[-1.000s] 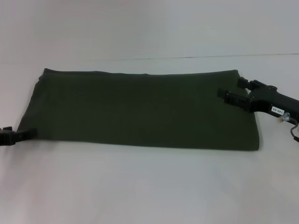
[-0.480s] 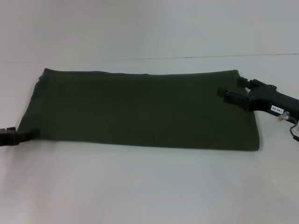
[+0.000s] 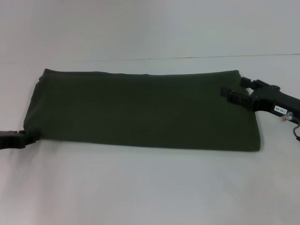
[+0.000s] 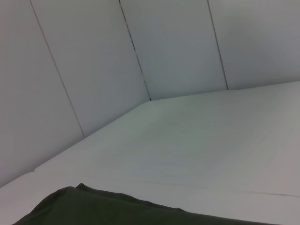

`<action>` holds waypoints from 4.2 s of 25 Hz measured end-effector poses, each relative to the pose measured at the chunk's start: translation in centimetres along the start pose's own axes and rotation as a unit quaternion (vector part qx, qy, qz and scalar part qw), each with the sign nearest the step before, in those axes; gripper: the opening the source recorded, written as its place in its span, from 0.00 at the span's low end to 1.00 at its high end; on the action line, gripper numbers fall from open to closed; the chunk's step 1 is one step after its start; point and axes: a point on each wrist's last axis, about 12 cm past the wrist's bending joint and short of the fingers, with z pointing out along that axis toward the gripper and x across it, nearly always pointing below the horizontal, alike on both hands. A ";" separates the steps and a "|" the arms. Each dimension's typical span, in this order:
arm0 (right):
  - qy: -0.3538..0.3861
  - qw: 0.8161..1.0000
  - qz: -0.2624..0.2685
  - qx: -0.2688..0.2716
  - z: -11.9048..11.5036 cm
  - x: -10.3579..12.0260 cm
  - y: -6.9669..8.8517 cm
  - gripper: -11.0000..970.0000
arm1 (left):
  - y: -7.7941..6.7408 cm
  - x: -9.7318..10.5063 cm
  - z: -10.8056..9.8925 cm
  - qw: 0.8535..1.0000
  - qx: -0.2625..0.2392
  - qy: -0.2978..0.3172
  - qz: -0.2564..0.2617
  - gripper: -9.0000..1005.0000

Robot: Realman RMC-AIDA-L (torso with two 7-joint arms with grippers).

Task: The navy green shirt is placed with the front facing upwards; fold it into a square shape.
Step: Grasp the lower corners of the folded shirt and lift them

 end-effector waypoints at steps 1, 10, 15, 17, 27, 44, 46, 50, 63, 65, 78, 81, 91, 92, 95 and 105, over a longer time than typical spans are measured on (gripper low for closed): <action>0.000 1.000 0.001 0.001 -0.1 0.1 0.0 0.92 | 0.0 0.0 0.0 1.000 -0.001 -0.002 -0.001 0.46; 0.000 1.000 0.010 0.010 -1.0 0.8 -0.3 0.92 | 0.1 -0.4 0.0 1.000 -0.006 -0.015 0.004 0.17; 0.006 1.000 0.010 0.012 -1.5 1.1 -0.4 0.91 | 0.1 -0.6 0.1 1.000 -0.010 -0.018 0.010 0.10; 0.011 1.000 0.005 0.012 -2.2 1.4 -0.5 0.91 | 0.0 -0.7 0.1 1.000 -0.007 -0.018 0.013 0.06; 0.040 0.998 -0.002 0.042 -8.0 4.2 -1.3 0.91 | -1.1 0.1 -0.4 0.999 0.028 -0.007 0.040 0.05; 0.089 0.995 0.017 0.047 -6.4 6.4 -0.5 0.90 | -1.5 -0.5 -0.3 0.998 0.031 -0.011 0.051 0.07; 0.090 0.995 0.019 0.046 -6.3 6.6 -0.5 0.90 | -1.5 -0.6 -0.3 0.998 0.031 -0.012 0.052 0.07; 0.096 0.994 0.024 0.044 -6.1 6.8 -0.3 0.90 | -1.5 -0.7 -0.3 0.998 0.031 -0.013 0.053 0.07; 0.103 0.994 0.020 0.042 -5.5 6.9 -0.2 0.57 | -1.7 -1.0 -0.2 0.998 0.033 -0.015 0.055 0.09; 0.103 0.994 0.020 0.042 -5.5 6.9 -0.2 0.47 | -1.7 -0.9 -0.2 0.998 0.034 -0.015 0.057 0.09; 0.105 0.993 0.020 0.045 -6.6 7.5 -0.2 0.10 | -1.9 -0.2 -0.5 0.995 0.052 -0.007 0.081 0.11; 0.103 0.993 0.021 0.048 -7.4 8.0 -0.1 0.05 | -2.0 0.2 -0.7 0.994 0.064 -0.003 0.087 0.11; 0.095 0.992 0.034 0.074 -10.3 9.0 -0.3 0.03 | -2.7 1.7 -2.1 0.988 0.106 0.008 0.111 0.12; 0.095 0.992 0.036 0.076 -10.4 9.1 -0.3 0.03 | -2.8 1.9 -2.3 0.987 0.112 0.010 0.111 0.12; 0.095 0.992 0.036 0.078 -10.7 9.3 -0.3 0.03 | -2.8 2.5 -2.9 0.986 0.121 0.014 0.110 0.12; 0.094 0.993 0.029 0.066 -10.7 9.2 -0.1 0.03 | -2.0 4.6 -4.5 0.989 0.110 0.017 0.097 0.14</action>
